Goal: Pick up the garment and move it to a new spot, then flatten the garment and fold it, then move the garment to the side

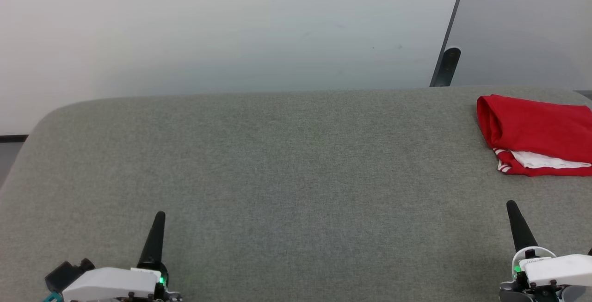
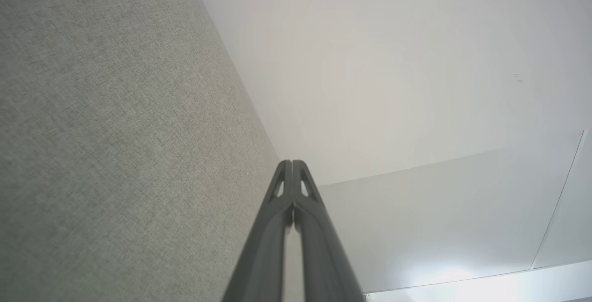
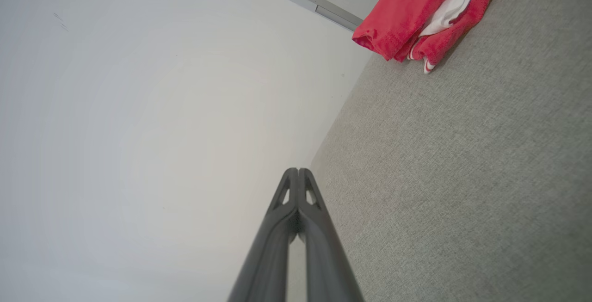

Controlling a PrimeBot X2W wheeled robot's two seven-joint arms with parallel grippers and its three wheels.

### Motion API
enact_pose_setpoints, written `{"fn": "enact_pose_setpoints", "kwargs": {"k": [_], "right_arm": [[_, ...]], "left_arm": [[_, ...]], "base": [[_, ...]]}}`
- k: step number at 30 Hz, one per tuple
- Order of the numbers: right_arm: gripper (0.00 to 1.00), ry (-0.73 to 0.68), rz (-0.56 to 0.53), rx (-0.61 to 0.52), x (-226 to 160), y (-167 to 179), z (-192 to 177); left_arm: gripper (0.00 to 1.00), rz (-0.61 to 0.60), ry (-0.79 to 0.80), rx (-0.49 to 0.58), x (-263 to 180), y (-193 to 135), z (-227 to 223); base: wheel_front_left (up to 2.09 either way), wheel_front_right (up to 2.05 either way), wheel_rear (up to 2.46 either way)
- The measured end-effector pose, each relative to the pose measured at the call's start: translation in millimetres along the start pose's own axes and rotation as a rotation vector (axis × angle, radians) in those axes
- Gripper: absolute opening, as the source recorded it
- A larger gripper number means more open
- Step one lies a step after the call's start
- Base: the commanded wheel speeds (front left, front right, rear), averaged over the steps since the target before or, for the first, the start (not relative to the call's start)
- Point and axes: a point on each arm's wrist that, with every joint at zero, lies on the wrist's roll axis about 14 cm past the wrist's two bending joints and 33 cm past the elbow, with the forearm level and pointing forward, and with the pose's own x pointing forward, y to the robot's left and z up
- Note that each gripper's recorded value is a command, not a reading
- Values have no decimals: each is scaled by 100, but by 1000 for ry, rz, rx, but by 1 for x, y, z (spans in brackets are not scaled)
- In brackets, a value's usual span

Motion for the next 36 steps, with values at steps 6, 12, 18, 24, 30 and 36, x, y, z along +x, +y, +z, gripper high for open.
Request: {"fn": "enact_pose_setpoints", "kwargs": {"k": [6, 12, 18, 24, 30, 36], "right_arm": [[0, 3, 4, 61, 1, 1, -1], [0, 5, 4, 120, 1, 1, -1], [0, 8, 6, 175, 1, 1, -2], [0, 12, 10, 223, 1, 2, -3], [0, 13, 12, 270, 1, 2, -3], [0, 15, 16, 319, 1, 3, -3]], "left_arm": [[0, -5, 9, -53, 2, -2, -3], [0, -12, 16, -98, 5, -5, -5], [0, -17, 25, -145, 6, -6, -7], [0, -21, 34, -190, 8, -8, -9], [0, -30, 41, -229, 10, -11, -11], [0, -35, 47, -271, 12, -12, -13]], "base": [[0, 0, 0], [0, 0, 0], [0, 0, 0], [0, 0, 0], [0, 0, 0], [0, 0, 0]]}}
